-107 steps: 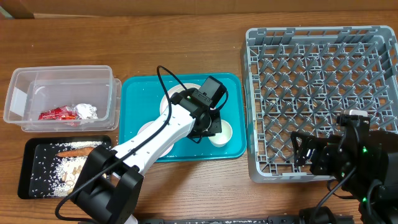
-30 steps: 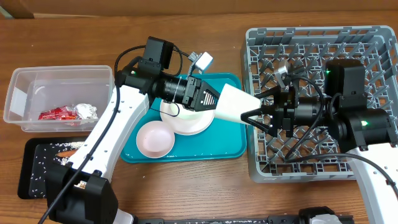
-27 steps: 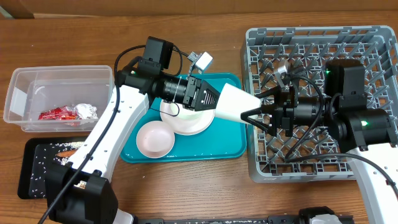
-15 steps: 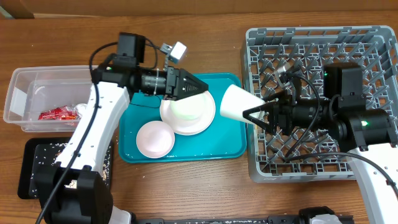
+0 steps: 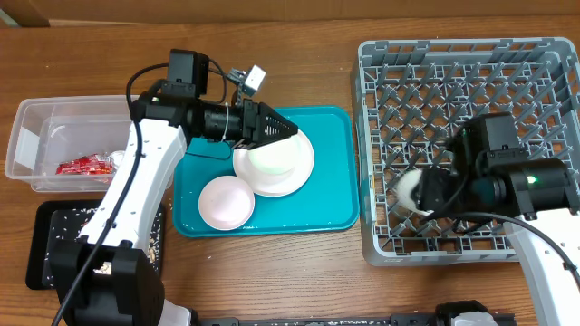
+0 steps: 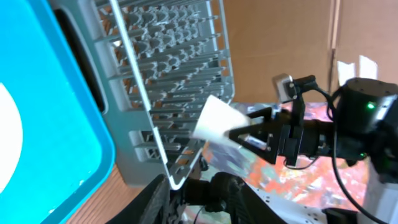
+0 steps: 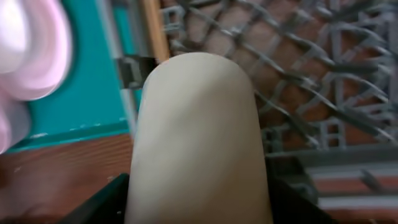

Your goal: Sort waste into correct bins and load items into the dishwasher

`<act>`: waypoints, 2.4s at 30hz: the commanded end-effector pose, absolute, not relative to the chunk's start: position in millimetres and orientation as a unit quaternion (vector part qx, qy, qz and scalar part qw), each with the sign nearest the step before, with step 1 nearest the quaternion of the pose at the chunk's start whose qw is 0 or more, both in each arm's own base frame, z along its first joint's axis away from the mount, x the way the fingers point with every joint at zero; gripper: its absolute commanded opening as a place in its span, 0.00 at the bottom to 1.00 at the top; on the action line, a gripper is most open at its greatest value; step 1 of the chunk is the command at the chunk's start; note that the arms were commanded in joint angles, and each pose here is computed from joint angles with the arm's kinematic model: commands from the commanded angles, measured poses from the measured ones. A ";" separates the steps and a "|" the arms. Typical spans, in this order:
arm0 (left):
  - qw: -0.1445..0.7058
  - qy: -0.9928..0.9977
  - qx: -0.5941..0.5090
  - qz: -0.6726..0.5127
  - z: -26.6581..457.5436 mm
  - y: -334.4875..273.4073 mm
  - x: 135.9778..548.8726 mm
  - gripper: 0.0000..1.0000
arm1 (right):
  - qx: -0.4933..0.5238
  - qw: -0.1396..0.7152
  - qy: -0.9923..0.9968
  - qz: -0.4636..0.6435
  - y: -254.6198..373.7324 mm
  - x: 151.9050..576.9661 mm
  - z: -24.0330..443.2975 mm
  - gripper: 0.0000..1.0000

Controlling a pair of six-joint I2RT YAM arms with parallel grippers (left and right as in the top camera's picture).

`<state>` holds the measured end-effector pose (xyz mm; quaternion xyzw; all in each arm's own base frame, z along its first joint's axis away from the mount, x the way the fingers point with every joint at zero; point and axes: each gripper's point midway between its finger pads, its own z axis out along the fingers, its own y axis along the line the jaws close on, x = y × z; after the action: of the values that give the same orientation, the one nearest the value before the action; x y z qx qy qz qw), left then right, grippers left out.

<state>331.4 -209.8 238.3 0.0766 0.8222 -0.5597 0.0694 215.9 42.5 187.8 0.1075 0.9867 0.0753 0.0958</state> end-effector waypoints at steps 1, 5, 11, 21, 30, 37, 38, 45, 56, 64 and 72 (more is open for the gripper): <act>0.083 0.831 0.092 -0.543 238.7 -211.7 329.6 0.33 | 0.166 0.124 0.978 0.006 15.4 218.3 196.4 0.41; 0.082 0.831 0.096 -0.542 237.9 -211.9 327.8 0.32 | 0.167 0.117 0.979 -0.002 13.2 215.8 192.9 0.41; 0.081 0.831 0.097 -0.541 237.7 -211.8 327.5 0.32 | 0.169 0.117 0.978 -0.023 6.7 222.2 186.4 0.41; 0.082 0.831 0.097 -0.541 237.6 -211.6 327.8 0.32 | 0.165 0.076 0.983 -0.017 13.0 223.3 172.1 0.41; 0.091 0.845 0.091 -0.520 230.4 -207.1 332.8 0.32 | 0.163 0.065 0.985 -0.005 17.9 221.6 169.3 0.41; 0.093 0.849 0.089 -0.513 228.1 -205.8 334.1 0.33 | 0.157 0.056 0.986 -0.009 17.5 219.7 151.5 0.42; 0.094 0.850 0.088 -0.510 227.3 -205.2 334.6 0.33 | 0.155 0.057 0.986 -0.008 17.7 220.4 150.0 0.42; 0.101 0.858 0.072 -0.499 224.1 -195.7 341.6 0.36 | 0.153 0.063 0.986 -0.007 18.1 223.2 149.2 0.43; 0.123 0.860 0.029 -0.495 224.4 -163.1 358.3 0.38 | 0.153 0.051 0.987 -0.007 18.4 218.3 139.4 0.54; 0.188 0.854 -0.057 -0.482 239.3 -88.3 391.6 0.57 | 0.133 0.068 0.989 -0.004 19.3 227.0 140.5 1.00; 0.251 0.845 -0.194 -0.430 252.8 31.4 387.4 0.63 | 0.092 0.098 0.990 0.034 32.5 242.4 159.8 1.00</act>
<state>395.4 -5.7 236.0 -0.1609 0.8460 -0.4617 0.2128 231.6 24.1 141.7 0.1209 0.9899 0.0109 0.0729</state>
